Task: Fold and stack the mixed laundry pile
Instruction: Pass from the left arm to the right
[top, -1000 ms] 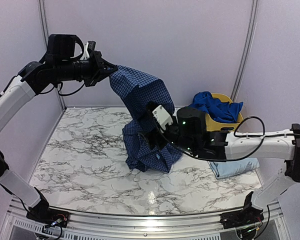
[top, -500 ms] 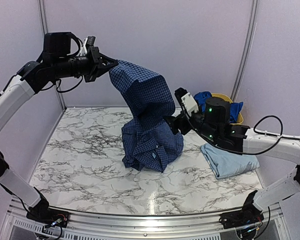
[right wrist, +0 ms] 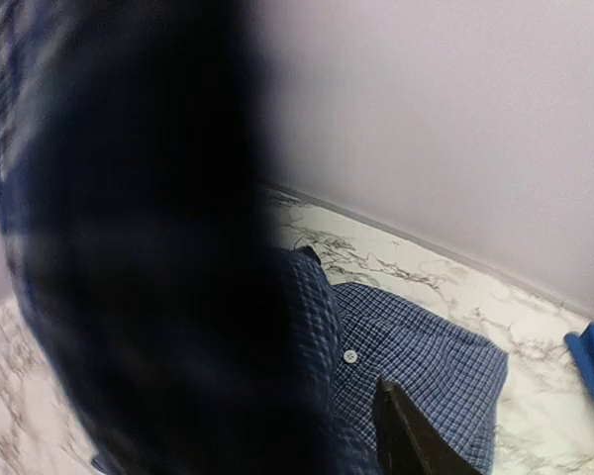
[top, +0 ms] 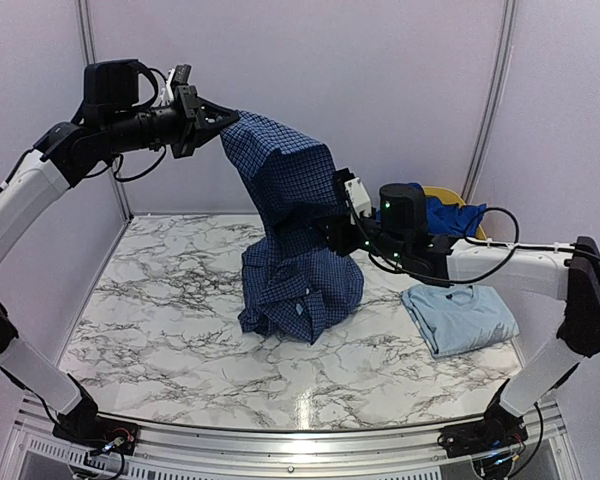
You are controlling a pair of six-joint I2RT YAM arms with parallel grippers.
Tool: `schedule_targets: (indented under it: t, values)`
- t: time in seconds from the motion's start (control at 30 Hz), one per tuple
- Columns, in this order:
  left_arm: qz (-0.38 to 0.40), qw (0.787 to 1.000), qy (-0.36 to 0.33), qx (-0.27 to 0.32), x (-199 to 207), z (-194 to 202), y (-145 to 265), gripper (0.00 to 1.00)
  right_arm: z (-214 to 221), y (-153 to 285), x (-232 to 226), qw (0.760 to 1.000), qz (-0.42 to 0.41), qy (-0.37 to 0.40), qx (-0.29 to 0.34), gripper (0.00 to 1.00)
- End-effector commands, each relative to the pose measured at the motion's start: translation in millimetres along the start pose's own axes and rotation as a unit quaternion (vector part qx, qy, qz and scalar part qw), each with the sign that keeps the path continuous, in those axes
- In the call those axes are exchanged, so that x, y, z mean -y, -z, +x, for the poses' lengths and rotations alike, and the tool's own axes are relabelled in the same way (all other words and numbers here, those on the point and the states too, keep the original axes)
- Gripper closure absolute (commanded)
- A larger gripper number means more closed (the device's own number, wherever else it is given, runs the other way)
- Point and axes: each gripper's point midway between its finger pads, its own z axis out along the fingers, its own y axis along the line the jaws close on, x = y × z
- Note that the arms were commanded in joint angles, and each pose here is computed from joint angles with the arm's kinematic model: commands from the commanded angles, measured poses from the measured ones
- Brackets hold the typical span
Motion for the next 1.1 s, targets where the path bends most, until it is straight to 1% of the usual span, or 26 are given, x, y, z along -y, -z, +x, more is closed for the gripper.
schedule_targets:
  t: [0.0,0.03,0.1,0.17,0.23,0.27,0.33,0.37,0.43,0.5,0.57,0.6,0.63,0.67,0.7,0.73,0.8,0.9,0.97,1.03,1.07]
  values:
    - [0.055,0.996,-0.05,0.05,43.6,-28.3,25.0,1.0,-8.6,-13.6,19.9,0.999,0.025,-0.045,-0.016,0.75]
    - [0.059,0.995,-0.061,0.057,49.3,-31.8,30.4,1.0,-8.9,-12.9,30.7,0.998,0.037,-0.051,-0.022,0.86]
    - [0.075,0.991,-0.088,0.063,63.6,-35.9,39.6,1.0,-20.7,-7.3,49.8,0.997,0.044,-0.058,-0.02,1.0]
    - [0.097,0.988,-0.11,0.051,74.5,-31.9,42.6,1.0,-46.6,2.0,61.1,0.998,0.038,-0.056,0.001,1.0]
    - [0.117,0.984,-0.129,0.024,78.8,-18.8,39.7,1.0,-78.8,11.6,60.9,0.999,0.015,-0.043,0.029,1.0]
    - [0.124,0.983,-0.138,0.009,79.0,-10.4,37.8,1.0,-99.5,16.7,58.2,0.998,-0.001,-0.034,0.046,1.0]
    - [0.122,0.978,-0.167,-0.013,71.2,10.2,30.8,1.0,-121.4,23.0,51.5,0.998,-0.034,-0.022,0.053,1.0]
    - [0.113,0.976,-0.182,-0.021,65.6,20.7,26.8,0.93,-130.6,25.5,48.9,0.997,-0.046,-0.015,0.059,1.0]
    - [0.092,0.969,-0.226,-0.044,57.8,49.3,15.9,0.85,-136.0,31.2,48.3,0.996,-0.06,-0.019,0.057,1.0]
    - [0.049,0.954,-0.286,-0.077,42.9,79.7,2.6,0.71,-138.4,34.5,46.0,0.995,-0.078,-0.028,0.051,1.0]
    - [-0.009,0.941,-0.322,-0.108,9.2,100.7,-6.9,0.58,-140.5,35.9,42.4,0.995,-0.09,-0.032,0.039,1.0]
    - [-0.042,0.939,-0.324,-0.112,-13.0,107.1,-7.6,0.56,-142.5,37.5,41.4,0.995,-0.092,-0.032,0.036,1.0]
    - [-0.069,0.938,-0.327,-0.094,-29.4,105.5,-5.7,0.45,-145.6,39.8,40.6,0.995,-0.092,-0.032,0.035,1.0]
    - [-0.092,0.938,-0.325,-0.082,-49.2,108.6,-1.7,0.24,-150.2,43.4,39.7,0.995,-0.091,-0.029,0.037,1.0]
    - [-0.114,0.938,-0.32,-0.065,-67.5,109.9,2.8,0.06,-154.9,47.5,39.8,0.995,-0.088,-0.025,0.038,1.0]
    - [-0.142,0.94,-0.307,-0.051,-90.4,109.8,8.5,0.02,-161.3,52.6,40.3,0.996,-0.082,-0.02,0.042,1.0]
    - [-0.188,0.943,-0.266,-0.061,-142.2,116.6,14.4,0.01,-170.9,63.2,41.9,0.996,-0.07,-0.011,0.046,1.0]
    - [-0.279,0.934,-0.205,-0.091,-224.3,133.8,16.7,0.02,-178.9,78.2,46.9,0.997,-0.05,-0.004,0.053,1.0]
    - [-0.321,0.928,-0.155,-0.107,-260.6,144.0,11.7,0.03,-180.7,86.8,49.2,0.998,-0.043,-0.002,0.054,1.0]
    - [-0.323,0.932,-0.101,-0.133,-280.7,163.8,-4.4,0.07,-180.8,93.7,52.1,0.998,-0.032,0.002,0.053,1.0]
    - [-0.311,0.935,-0.078,-0.153,-286.5,177.2,-15.0,0.09,-179.4,95.9,53.7,0.998,-0.027,0.003,0.052,1.0]
